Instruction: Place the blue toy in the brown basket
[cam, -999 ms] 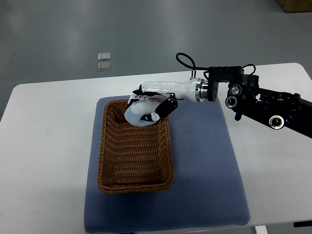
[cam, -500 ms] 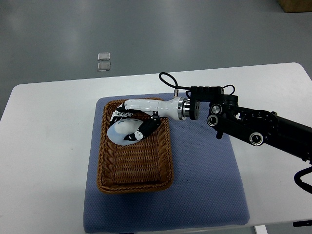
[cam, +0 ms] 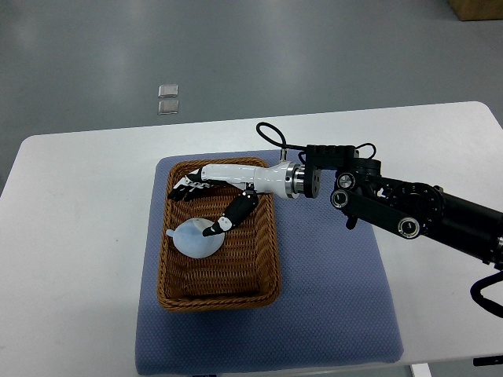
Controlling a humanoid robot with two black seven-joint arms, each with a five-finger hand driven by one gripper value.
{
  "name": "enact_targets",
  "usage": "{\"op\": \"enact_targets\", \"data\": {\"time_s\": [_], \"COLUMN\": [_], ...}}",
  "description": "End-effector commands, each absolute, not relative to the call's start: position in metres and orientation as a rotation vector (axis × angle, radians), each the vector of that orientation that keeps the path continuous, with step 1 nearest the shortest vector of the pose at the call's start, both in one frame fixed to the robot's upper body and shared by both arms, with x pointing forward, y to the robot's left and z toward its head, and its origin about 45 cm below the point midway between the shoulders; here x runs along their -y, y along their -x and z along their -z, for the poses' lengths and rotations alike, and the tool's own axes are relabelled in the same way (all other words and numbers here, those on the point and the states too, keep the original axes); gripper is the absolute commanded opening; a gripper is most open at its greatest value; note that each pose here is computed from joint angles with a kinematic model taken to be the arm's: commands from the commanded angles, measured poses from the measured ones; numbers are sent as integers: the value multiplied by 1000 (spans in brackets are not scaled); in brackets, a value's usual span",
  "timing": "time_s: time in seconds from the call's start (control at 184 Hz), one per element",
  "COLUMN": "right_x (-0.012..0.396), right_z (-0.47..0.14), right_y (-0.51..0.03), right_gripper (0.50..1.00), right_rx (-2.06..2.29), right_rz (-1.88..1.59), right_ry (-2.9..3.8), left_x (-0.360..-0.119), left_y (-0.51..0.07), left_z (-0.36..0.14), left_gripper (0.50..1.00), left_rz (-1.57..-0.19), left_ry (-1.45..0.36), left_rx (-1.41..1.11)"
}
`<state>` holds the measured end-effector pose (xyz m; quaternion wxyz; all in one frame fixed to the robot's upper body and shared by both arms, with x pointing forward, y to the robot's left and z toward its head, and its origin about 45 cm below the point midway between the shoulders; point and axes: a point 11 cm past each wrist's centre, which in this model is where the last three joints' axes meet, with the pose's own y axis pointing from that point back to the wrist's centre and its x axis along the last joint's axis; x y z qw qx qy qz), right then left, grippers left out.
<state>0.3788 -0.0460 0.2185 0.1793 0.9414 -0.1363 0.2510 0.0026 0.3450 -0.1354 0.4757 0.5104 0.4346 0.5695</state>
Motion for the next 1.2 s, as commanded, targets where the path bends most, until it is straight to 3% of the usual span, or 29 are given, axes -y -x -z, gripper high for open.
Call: {"op": "enact_targets", "data": {"time_s": [0.0,0.223,0.69,1.005,1.195], "right_x": [49,59,157,227,249], "right_z": [-221,-240,-269,-229,-213], "right_y": [-381,-399,-470,-498,-498], "right_gripper": [860,862,864,862,862], "right_rx": [397,545,1362,1894,2116], "right_rz": [-710,-701,-308,-10,305], "right_ry": [-2663,-2702,-2766,-2439,-2382], "left_x": [-345,-345,-345,-345,-345], "left_y": [-3,-3,-3,-3,-3], "left_z": [135,135,135,135,135], "left_gripper": [1000,1000,1000,1000,1000], "left_rz": [-1392,-1393,-1392,-1392,-1392], "left_ry": [-1247,-1249,-1247,-1247,-1247], "left_rx": [-1062,-1062,-1062,-1062,-1062]}}
